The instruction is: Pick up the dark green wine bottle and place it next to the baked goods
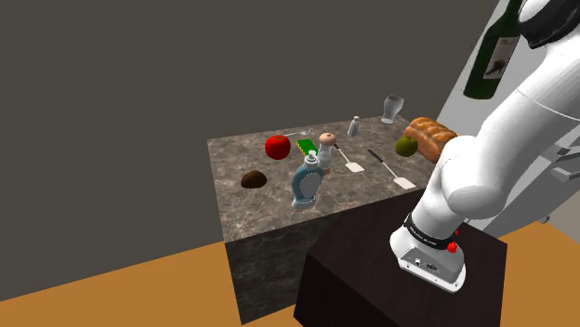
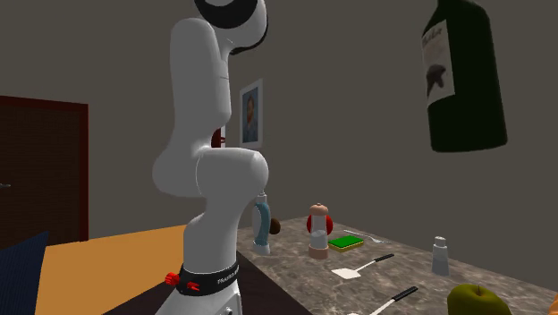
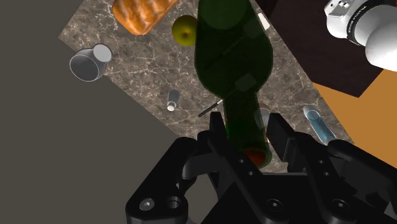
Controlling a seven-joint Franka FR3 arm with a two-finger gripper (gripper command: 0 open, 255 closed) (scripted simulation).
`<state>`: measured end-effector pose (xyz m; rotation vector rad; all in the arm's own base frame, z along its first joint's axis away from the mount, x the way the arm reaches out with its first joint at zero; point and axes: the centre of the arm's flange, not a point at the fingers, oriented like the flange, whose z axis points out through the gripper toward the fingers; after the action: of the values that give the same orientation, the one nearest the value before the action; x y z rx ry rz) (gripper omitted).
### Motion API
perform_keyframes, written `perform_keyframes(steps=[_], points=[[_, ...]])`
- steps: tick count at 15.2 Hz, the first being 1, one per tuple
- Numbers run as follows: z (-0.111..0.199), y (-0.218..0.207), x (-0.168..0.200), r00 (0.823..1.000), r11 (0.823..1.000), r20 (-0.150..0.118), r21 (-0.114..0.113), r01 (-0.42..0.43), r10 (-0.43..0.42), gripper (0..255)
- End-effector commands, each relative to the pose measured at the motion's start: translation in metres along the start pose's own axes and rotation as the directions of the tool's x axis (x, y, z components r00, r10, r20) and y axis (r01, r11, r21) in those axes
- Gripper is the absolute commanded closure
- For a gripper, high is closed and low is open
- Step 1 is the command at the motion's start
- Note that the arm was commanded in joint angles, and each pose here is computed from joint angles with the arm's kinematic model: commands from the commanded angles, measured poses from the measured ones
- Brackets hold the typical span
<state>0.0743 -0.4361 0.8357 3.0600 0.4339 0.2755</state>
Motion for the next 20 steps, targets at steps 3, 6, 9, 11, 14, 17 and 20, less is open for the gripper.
perform_keyframes(steps=[3,6,9,11,14,17,20], points=[[0.023,0.001,-0.005,1.000,1.000,-0.002,0.003,-0.004,0.004,255],[0.039,0.000,-0.007,1.000,1.000,-0.002,0.003,-0.004,0.004,255],[0.055,-0.001,-0.010,1.000,1.000,-0.002,0.003,-0.004,0.004,255],[0.065,-0.002,-0.012,1.000,1.000,-0.002,0.003,-0.004,0.004,255],[0.081,-0.003,-0.015,1.000,1.000,-0.002,0.003,-0.004,0.004,255],[0.096,-0.004,-0.017,1.000,1.000,-0.002,0.003,-0.004,0.004,255],[0.112,-0.005,-0.020,1.000,1.000,-0.002,0.003,-0.004,0.004,255]])
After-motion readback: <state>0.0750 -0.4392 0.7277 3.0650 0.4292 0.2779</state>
